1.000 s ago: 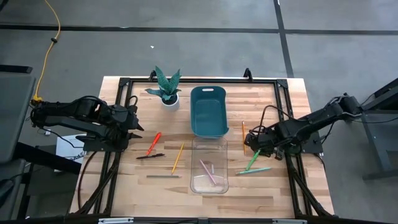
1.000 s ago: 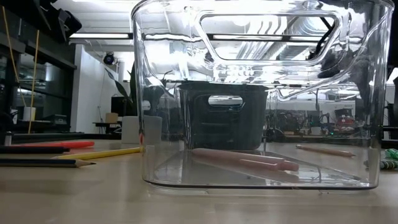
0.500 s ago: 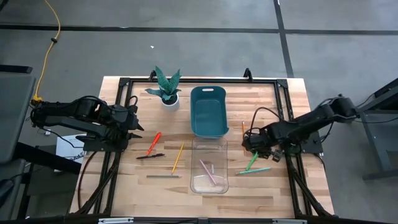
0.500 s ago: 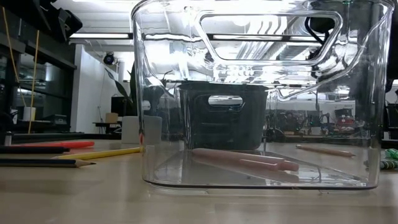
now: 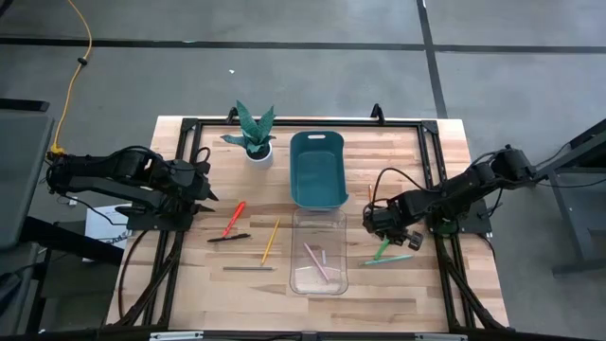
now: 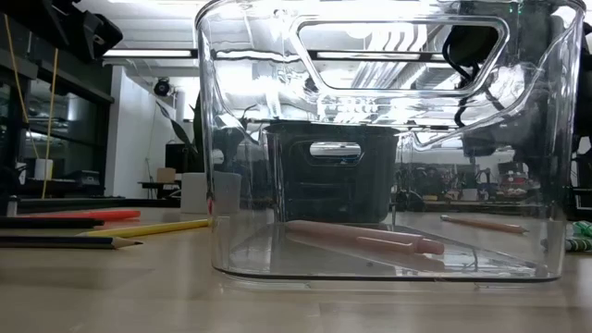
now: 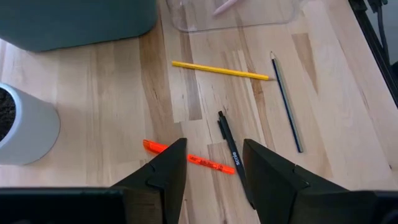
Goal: Sort pens & pencils
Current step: Put the green pen into the transparent bin
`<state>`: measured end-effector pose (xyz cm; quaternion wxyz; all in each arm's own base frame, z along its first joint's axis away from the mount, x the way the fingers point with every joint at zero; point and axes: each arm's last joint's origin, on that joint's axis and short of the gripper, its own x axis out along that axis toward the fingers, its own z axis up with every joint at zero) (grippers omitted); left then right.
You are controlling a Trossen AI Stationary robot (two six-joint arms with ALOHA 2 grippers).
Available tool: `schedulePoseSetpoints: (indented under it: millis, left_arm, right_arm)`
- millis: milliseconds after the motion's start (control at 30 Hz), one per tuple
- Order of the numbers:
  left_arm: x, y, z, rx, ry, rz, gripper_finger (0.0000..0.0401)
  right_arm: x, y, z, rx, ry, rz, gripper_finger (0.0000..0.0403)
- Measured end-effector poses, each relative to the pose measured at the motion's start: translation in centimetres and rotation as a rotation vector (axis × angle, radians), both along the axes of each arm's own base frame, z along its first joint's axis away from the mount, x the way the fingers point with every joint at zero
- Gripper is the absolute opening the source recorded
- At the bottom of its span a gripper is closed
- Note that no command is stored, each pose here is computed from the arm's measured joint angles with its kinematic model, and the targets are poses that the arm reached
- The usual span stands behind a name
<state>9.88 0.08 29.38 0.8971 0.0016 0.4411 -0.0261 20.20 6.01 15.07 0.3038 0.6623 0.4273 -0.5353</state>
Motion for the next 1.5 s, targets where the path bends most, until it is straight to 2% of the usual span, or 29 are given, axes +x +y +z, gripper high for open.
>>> schedulePoseSetpoints:
  millis: [1500]
  left_arm:
    - [-0.36,-0.02,-0.25,0.003,0.044,-0.009,0.0145]
  right_arm:
    - [-0.32,-0.21,-0.03,-0.038,0.011,0.0,0.0092]
